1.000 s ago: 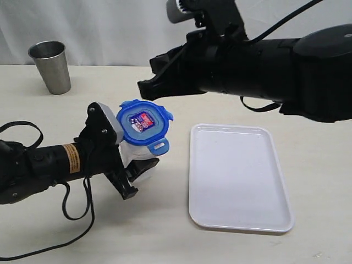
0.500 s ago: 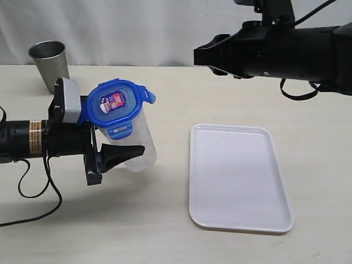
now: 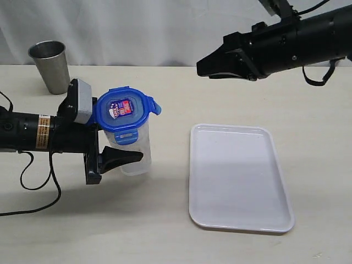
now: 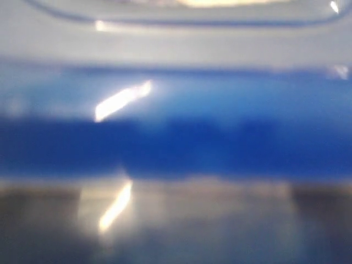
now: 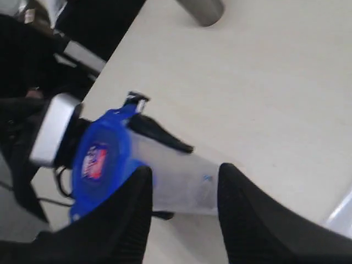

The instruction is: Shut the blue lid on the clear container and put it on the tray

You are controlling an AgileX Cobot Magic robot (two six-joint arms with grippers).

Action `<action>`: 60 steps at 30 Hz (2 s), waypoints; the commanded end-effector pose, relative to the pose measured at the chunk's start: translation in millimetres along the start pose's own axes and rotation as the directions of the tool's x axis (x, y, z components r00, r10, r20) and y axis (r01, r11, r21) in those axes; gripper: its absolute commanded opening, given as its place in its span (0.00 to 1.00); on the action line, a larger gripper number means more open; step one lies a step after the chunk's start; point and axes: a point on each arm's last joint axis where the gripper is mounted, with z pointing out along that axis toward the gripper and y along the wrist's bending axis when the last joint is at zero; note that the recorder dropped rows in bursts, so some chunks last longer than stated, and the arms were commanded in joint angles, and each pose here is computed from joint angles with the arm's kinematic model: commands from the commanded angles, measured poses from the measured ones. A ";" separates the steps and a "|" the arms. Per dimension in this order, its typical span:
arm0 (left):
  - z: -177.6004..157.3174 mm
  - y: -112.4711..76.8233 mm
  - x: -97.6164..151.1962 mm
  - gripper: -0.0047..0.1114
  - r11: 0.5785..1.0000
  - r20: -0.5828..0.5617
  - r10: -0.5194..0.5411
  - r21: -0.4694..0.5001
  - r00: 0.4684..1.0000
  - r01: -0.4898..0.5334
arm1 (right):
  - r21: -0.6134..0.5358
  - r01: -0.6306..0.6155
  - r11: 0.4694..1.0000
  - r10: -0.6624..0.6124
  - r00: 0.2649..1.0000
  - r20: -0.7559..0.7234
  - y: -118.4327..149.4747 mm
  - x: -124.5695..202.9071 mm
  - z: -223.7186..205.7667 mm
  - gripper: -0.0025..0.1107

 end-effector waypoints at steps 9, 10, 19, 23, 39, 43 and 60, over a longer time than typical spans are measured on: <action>1.8 7.3 8.2 0.04 0.997 -0.038 -0.049 -0.070 0.998 0.046 | -0.017 0.100 0.995 -0.101 0.985 -0.139 65.8 14.1 49.6 0.38; 1.8 7.2 8.3 0.04 0.997 -0.038 -0.050 -0.068 0.998 0.047 | 0.024 0.111 0.994 -0.107 0.985 -0.137 67.1 15.3 54.8 0.42; 2.0 4.7 6.7 0.04 0.998 -0.022 -0.041 -0.040 0.999 0.040 | 0.163 0.053 0.985 -0.039 0.995 -0.087 61.8 17.4 77.6 0.49; 2.0 4.7 6.7 0.04 0.998 -0.022 -0.041 -0.040 0.999 0.040 | 0.159 0.049 0.986 -0.030 0.993 -0.117 56.6 21.5 84.7 0.40; 2.1 3.7 5.3 0.04 0.999 -0.008 -0.044 -0.028 0.999 0.043 | 0.084 0.014 0.996 0.001 0.985 -0.171 43.0 33.5 111.4 0.40; 2.1 3.5 5.4 0.04 0.998 -0.008 -0.052 -0.026 0.999 0.052 | 0.058 -0.027 0.998 0.039 0.974 -0.222 38.3 41.5 120.3 0.40; 2.1 1.6 3.4 0.04 0.999 0.012 -0.045 -0.004 0.999 0.045 | 0.003 -0.073 0.997 0.071 0.954 -0.291 30.6 54.2 135.5 0.37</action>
